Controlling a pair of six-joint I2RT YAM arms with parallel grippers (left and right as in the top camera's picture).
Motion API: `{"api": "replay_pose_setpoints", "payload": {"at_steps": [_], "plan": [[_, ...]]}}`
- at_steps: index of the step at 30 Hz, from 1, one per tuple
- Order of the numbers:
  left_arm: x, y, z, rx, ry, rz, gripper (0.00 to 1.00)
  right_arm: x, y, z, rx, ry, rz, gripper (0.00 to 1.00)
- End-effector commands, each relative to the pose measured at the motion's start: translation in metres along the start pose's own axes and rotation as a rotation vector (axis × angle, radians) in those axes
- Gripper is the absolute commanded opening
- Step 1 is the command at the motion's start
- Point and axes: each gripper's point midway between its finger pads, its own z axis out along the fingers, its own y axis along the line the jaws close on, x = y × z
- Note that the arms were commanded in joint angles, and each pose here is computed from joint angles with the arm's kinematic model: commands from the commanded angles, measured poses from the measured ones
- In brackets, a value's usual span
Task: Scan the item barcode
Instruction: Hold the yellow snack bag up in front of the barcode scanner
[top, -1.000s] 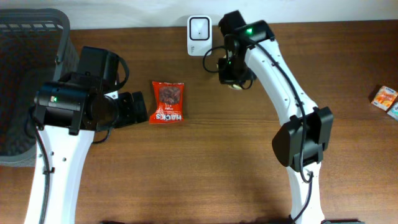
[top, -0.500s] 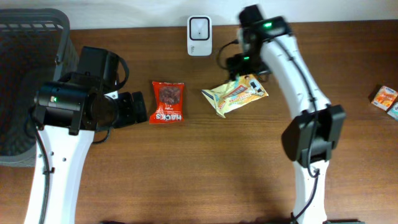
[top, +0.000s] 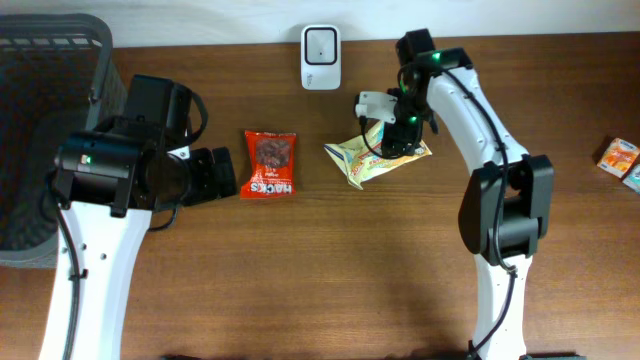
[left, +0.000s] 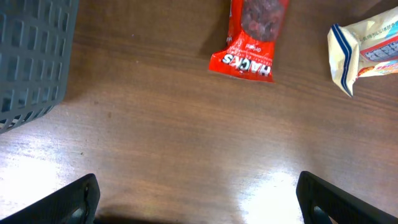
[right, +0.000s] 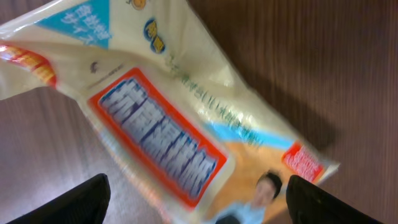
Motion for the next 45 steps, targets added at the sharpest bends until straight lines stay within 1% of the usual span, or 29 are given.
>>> {"api": "replay_pose_setpoints", "payload": {"at_steps": [1, 2, 3, 4, 6, 7, 8, 10, 11, 13, 15, 17, 18, 19, 20, 21, 24, 26, 27, 28, 31, 32, 33, 35, 36, 38, 40, 43, 45], "plan": [[-0.002, 0.002, -0.002, -0.007, -0.013, -0.012, 0.99, 0.0, 0.02, 0.026, -0.064, 0.003, -0.06, 0.9], [-0.002, 0.002, -0.002, -0.007, -0.013, -0.012, 0.99, 0.004, 0.022, 0.036, -0.067, 0.004, -0.058, 0.85], [-0.002, 0.002, -0.002, -0.007, -0.013, -0.012, 0.99, 0.005, 0.022, 0.042, -0.06, 0.002, -0.059, 0.69], [-0.002, 0.002, -0.002, -0.007, -0.013, -0.012, 0.99, 0.004, 0.022, 0.046, -0.054, -0.008, -0.061, 0.43], [-0.002, 0.002, -0.002, -0.007, -0.013, -0.012, 0.99, -0.003, 0.027, 0.049, -0.078, -0.054, -0.025, 0.29], [-0.002, 0.002, -0.002, -0.007, -0.013, -0.012, 0.99, -0.012, 0.03, 0.048, -0.1, -0.108, 0.029, 0.15], [-0.002, 0.002, -0.002, -0.007, -0.013, -0.012, 0.99, -0.019, 0.029, 0.047, -0.106, -0.143, 0.086, 0.04], [-0.002, 0.002, -0.002, -0.007, -0.013, -0.012, 0.99, -0.038, 0.018, 0.044, -0.108, -0.232, 0.353, 0.04], [-0.002, 0.002, -0.002, -0.007, -0.013, -0.012, 0.99, -0.047, 0.006, 0.041, -0.108, -0.272, 0.598, 0.04], [-0.002, 0.002, -0.002, -0.007, -0.013, -0.012, 0.99, -0.056, -0.01, 0.031, -0.108, -0.309, 0.903, 0.04], [-0.002, 0.002, -0.002, -0.007, -0.013, -0.012, 0.99, -0.065, -0.024, 0.014, -0.097, -0.346, 1.01, 0.04], [-0.002, 0.002, -0.002, -0.007, -0.013, -0.012, 0.99, -0.069, -0.027, 0.004, -0.088, -0.356, 1.007, 0.06], [-0.002, 0.002, -0.002, -0.007, -0.013, -0.012, 0.99, -0.062, -0.028, 0.006, -0.057, -0.322, 1.008, 0.28], [-0.002, 0.002, -0.002, -0.007, -0.013, -0.012, 0.99, -0.048, -0.031, 0.01, 0.009, -0.259, 0.991, 0.37], [-0.002, 0.002, -0.002, -0.007, -0.013, -0.012, 0.99, -0.035, -0.032, 0.015, 0.057, -0.201, 0.959, 0.53], [-0.002, 0.002, -0.002, -0.007, -0.013, -0.012, 0.99, -0.032, -0.029, 0.018, 0.055, -0.185, 0.93, 0.66], [-0.002, 0.002, -0.002, -0.007, -0.013, -0.012, 0.99, -0.033, -0.011, 0.033, 0.003, -0.166, 0.839, 0.68], [-0.002, 0.002, -0.002, -0.007, -0.013, -0.012, 0.99, -0.051, 0.02, 0.046, -0.122, -0.211, 0.647, 0.68], [-0.002, 0.002, -0.002, -0.007, -0.013, -0.012, 0.99, -0.051, 0.03, 0.055, -0.132, -0.195, 0.578, 0.76], [-0.002, 0.002, -0.002, -0.007, -0.013, -0.012, 0.99, -0.049, 0.031, 0.063, -0.112, -0.175, 0.561, 0.82], [-0.002, 0.002, -0.002, -0.007, -0.013, -0.012, 0.99, -0.033, 0.029, 0.089, -0.018, -0.115, 0.556, 0.84], [-0.002, 0.002, -0.002, -0.007, -0.013, -0.012, 0.99, -0.029, 0.03, 0.098, -0.008, -0.118, 0.558, 0.82], [-0.002, 0.002, -0.002, -0.007, -0.013, -0.012, 0.99, -0.024, 0.028, 0.104, 0.019, -0.109, 0.606, 0.75], [-0.002, 0.002, -0.002, -0.007, -0.013, -0.012, 0.99, -0.019, 0.017, 0.105, 0.078, -0.1, 0.697, 0.13], [-0.002, 0.002, -0.002, -0.007, -0.013, -0.012, 0.99, -0.02, 0.016, 0.104, 0.079, -0.105, 0.733, 0.04], [-0.002, 0.002, -0.002, -0.007, -0.013, -0.012, 0.99, -0.025, 0.015, 0.099, 0.065, -0.124, 0.808, 0.04], [-0.002, 0.002, -0.002, -0.007, -0.013, -0.012, 0.99, -0.046, 0.013, 0.078, 0.018, -0.203, 0.795, 0.04], [-0.002, 0.002, -0.002, -0.007, -0.013, -0.012, 0.99, -0.071, -0.013, 0.017, 0.101, -0.32, 0.875, 0.04], [-0.002, 0.002, -0.002, -0.007, -0.013, -0.012, 0.99, -0.091, -0.029, -0.033, 0.177, -0.425, 0.84, 0.04]]}}
